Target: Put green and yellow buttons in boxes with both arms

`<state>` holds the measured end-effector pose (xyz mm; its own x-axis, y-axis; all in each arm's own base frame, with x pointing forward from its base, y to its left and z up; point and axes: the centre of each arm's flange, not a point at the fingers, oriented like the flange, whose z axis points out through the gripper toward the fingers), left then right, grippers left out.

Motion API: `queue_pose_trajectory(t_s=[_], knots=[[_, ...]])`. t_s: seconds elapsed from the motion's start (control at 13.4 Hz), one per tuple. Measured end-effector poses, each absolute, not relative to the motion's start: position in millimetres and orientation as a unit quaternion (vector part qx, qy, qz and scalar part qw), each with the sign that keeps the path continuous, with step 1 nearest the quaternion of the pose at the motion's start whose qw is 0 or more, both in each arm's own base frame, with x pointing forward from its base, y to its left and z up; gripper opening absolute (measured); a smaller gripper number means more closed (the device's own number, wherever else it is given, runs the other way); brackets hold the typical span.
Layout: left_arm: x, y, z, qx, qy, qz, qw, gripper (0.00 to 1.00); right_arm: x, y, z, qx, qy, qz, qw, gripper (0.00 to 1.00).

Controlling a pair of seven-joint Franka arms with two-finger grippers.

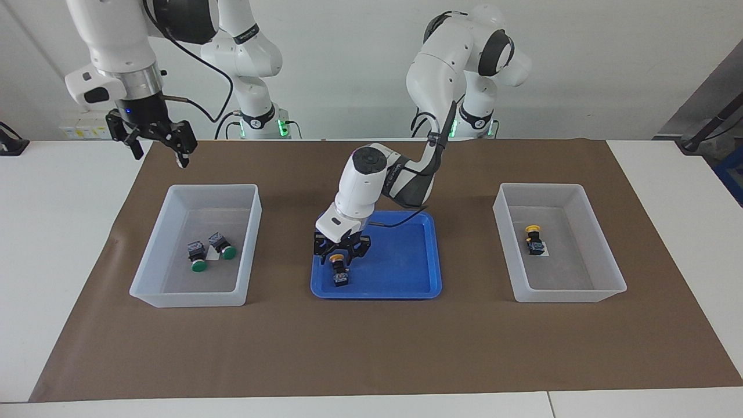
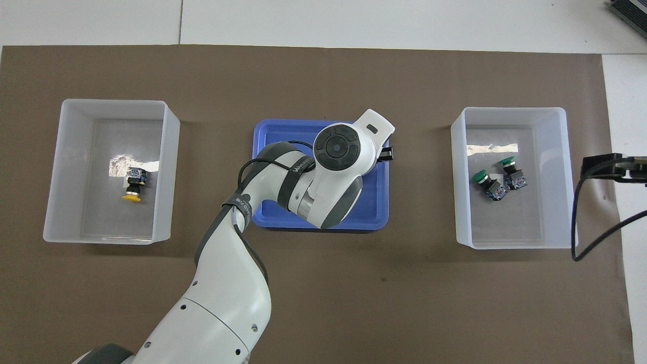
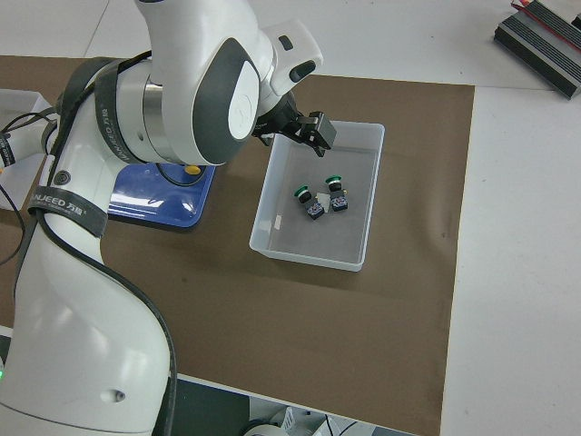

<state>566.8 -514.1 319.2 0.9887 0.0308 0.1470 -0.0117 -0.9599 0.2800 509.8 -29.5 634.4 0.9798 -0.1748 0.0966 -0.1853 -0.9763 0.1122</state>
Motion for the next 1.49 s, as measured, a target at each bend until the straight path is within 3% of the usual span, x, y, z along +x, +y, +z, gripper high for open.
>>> queue_pose_trajectory(t_s=[1.2,1.34,1.49], knots=[[558,-526,298,0.988,-0.018,0.100,0.120,0.63,504,-40,641,0.994,-0.100,0.026,0.035,1.00],[559,-525,297,0.988,-0.018,0.101,0.119,0.56,504,-40,641,0.994,-0.100,0.026,0.035,1.00],[561,-522,297,0.988,-0.016,0.101,0.116,0.37,504,-40,641,0.994,-0.100,0.026,0.035,1.00]])
